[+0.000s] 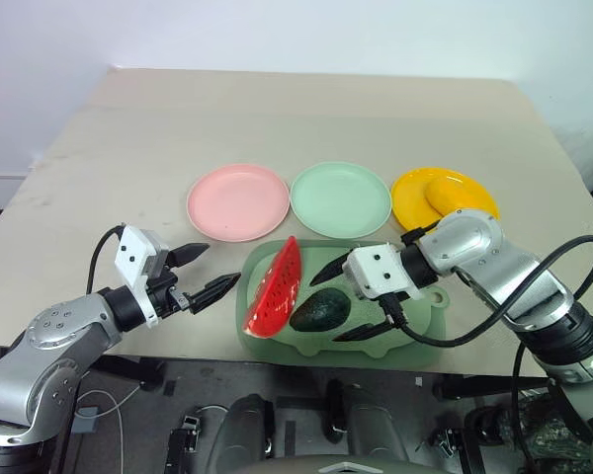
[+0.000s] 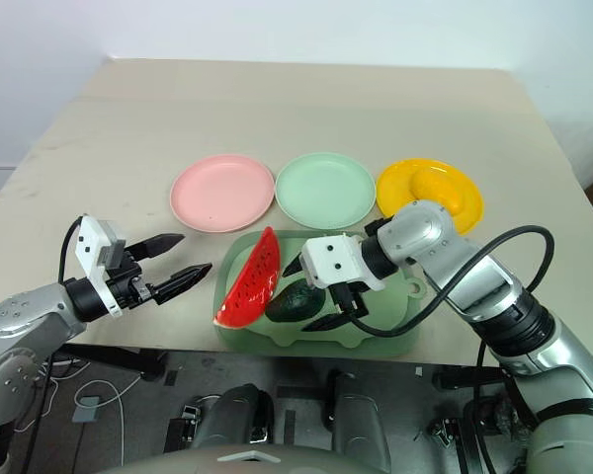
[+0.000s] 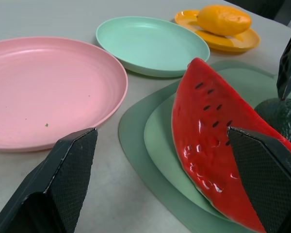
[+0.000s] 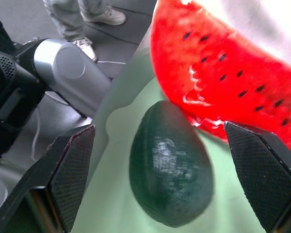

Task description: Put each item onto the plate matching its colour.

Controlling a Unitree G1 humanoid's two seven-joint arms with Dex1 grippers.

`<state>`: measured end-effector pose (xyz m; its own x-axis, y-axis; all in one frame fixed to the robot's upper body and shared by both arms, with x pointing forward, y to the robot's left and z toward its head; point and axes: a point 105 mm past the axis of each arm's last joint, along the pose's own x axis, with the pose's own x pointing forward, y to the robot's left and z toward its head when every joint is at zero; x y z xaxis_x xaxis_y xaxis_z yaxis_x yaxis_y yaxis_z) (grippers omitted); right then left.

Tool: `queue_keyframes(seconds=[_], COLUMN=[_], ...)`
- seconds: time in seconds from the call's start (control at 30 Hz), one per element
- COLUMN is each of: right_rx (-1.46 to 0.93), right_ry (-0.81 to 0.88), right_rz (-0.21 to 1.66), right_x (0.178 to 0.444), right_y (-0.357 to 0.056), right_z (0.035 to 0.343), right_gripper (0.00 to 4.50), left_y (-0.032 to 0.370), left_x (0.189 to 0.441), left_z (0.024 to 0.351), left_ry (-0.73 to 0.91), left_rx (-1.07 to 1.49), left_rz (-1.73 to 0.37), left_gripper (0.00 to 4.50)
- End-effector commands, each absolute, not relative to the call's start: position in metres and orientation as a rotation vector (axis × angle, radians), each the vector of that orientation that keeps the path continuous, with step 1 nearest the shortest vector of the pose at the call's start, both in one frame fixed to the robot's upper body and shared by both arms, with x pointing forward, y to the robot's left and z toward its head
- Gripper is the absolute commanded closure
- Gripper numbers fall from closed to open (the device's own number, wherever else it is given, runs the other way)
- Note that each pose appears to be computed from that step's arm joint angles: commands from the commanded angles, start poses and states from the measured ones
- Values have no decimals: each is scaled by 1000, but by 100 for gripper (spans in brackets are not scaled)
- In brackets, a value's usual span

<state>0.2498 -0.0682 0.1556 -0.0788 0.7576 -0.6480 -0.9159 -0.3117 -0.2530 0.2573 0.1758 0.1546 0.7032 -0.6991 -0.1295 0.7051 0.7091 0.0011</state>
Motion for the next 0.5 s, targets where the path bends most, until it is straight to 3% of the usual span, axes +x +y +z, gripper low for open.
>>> queue_keyframes(seconds=[0.03,0.5], right_rx=[-857,-864], right_ry=[264,319], right_rz=[1700,1637], right_x=[250,265], right_y=[-65,-59], right_z=[158,143], right_gripper=[4,4], left_y=[175,177], left_x=[255,254], left_z=[162,162], left_ry=[90,90], left_rx=[67,68], left_rz=[-785,-775], left_gripper=[0,0])
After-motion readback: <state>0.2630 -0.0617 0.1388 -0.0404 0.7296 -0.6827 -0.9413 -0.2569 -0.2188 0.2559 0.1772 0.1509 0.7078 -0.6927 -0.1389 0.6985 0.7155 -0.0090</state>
